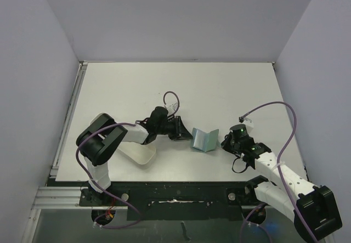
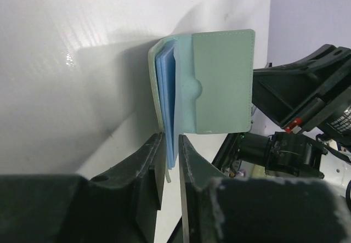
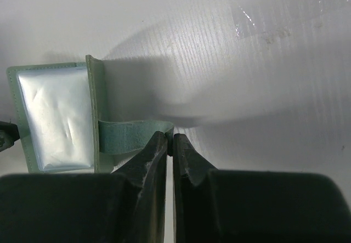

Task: Put the credit cards into the card holder
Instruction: Open the card holder at the center of the board.

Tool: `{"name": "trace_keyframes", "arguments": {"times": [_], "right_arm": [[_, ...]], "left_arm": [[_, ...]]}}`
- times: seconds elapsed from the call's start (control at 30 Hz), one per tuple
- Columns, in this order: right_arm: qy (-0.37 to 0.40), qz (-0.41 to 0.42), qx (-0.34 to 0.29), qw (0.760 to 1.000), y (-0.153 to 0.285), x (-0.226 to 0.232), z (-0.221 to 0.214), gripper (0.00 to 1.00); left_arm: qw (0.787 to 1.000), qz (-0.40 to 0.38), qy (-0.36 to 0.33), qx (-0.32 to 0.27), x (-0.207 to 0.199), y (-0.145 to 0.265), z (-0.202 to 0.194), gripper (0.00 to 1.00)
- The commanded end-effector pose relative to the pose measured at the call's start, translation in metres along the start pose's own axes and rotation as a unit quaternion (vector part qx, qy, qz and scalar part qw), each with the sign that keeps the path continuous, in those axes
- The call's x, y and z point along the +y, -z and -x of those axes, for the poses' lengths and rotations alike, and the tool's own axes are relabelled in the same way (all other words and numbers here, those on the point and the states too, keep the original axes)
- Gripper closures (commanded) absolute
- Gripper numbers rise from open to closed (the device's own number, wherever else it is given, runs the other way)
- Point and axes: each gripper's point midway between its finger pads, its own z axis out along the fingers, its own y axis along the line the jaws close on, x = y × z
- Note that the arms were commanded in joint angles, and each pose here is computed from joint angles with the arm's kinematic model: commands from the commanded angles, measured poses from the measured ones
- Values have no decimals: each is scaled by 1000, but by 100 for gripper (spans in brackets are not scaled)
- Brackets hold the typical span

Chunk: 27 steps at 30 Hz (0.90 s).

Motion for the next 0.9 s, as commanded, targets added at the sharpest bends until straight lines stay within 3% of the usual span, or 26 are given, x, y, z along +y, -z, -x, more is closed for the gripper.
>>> {"name": "trace_keyframes", "arguments": {"times": [0.0, 0.2, 0.57, 0.87], "right_arm": [[-9, 2, -16, 1000, 0, 2, 7, 100], [-9, 4, -19, 1000, 1, 2, 8, 100], [-12, 14, -20, 1000, 3, 5, 8, 100], [-16, 11, -15, 1000, 1, 2, 3, 100]], "left_arm": [[996, -76, -31, -21, -42, 6, 12, 85], [995, -97, -34, -16, -49, 2, 7, 73], [996, -63, -59, -22, -43, -14, 12, 69], [982, -185, -28, -33, -79, -9, 8, 64]]}}
